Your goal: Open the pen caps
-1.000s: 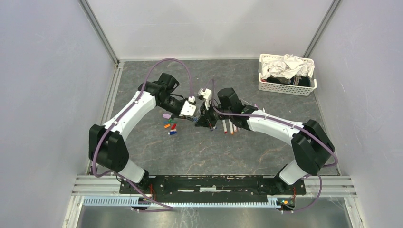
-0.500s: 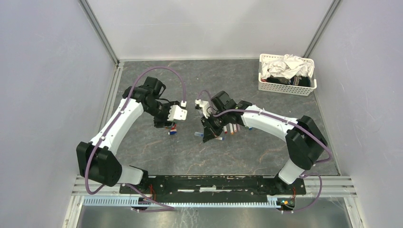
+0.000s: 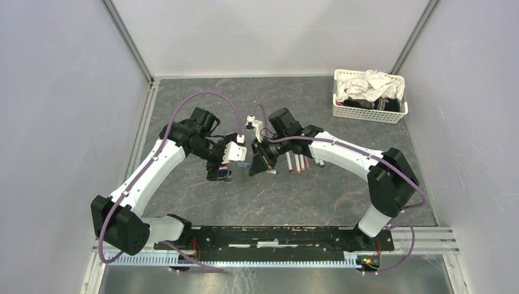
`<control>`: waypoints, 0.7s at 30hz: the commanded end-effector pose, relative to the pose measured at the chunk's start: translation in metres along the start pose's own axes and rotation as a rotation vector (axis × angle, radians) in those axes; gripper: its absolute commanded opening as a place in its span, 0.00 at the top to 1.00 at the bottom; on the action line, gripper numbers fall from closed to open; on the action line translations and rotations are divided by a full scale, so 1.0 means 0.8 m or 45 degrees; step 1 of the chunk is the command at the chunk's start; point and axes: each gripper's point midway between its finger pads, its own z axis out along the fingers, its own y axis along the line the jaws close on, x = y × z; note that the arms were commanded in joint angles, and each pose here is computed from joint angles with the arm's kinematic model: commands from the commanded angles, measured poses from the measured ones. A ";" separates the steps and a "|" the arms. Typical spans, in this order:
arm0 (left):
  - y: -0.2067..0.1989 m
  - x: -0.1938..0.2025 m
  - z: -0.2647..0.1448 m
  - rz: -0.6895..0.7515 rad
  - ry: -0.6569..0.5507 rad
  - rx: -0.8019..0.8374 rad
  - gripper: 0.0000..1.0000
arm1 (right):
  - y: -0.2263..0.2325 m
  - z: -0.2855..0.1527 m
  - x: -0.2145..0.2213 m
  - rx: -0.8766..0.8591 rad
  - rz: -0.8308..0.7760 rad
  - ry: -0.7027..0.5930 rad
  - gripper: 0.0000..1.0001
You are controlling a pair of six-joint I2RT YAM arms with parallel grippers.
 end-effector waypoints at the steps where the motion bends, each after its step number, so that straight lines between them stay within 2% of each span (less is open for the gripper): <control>1: 0.004 -0.028 0.001 -0.032 -0.115 -0.036 0.04 | 0.029 0.005 -0.046 -0.128 -0.050 -0.120 1.00; 7: 0.007 -0.029 0.010 -0.014 -0.115 0.000 0.23 | 0.045 0.009 -0.058 -0.197 -0.061 -0.161 1.00; 12: 0.008 -0.034 0.011 0.040 -0.119 0.006 0.63 | 0.050 0.014 -0.057 -0.222 -0.061 -0.153 0.91; 14: 0.009 -0.037 0.010 0.059 -0.116 0.002 0.80 | 0.052 0.014 -0.055 -0.228 -0.061 -0.144 0.83; 15: 0.010 -0.036 0.009 0.070 -0.108 -0.001 0.93 | 0.051 0.014 -0.052 -0.226 -0.061 -0.135 0.75; 16: 0.012 -0.036 0.007 0.075 -0.098 -0.008 0.97 | 0.050 0.014 -0.049 -0.226 -0.060 -0.122 0.71; 18: 0.011 -0.030 0.005 0.097 -0.063 -0.008 0.98 | 0.045 0.013 -0.038 -0.225 -0.039 -0.094 0.64; 21: 0.010 -0.020 0.002 0.136 -0.009 -0.020 0.98 | 0.035 0.004 -0.022 -0.217 0.009 -0.085 0.62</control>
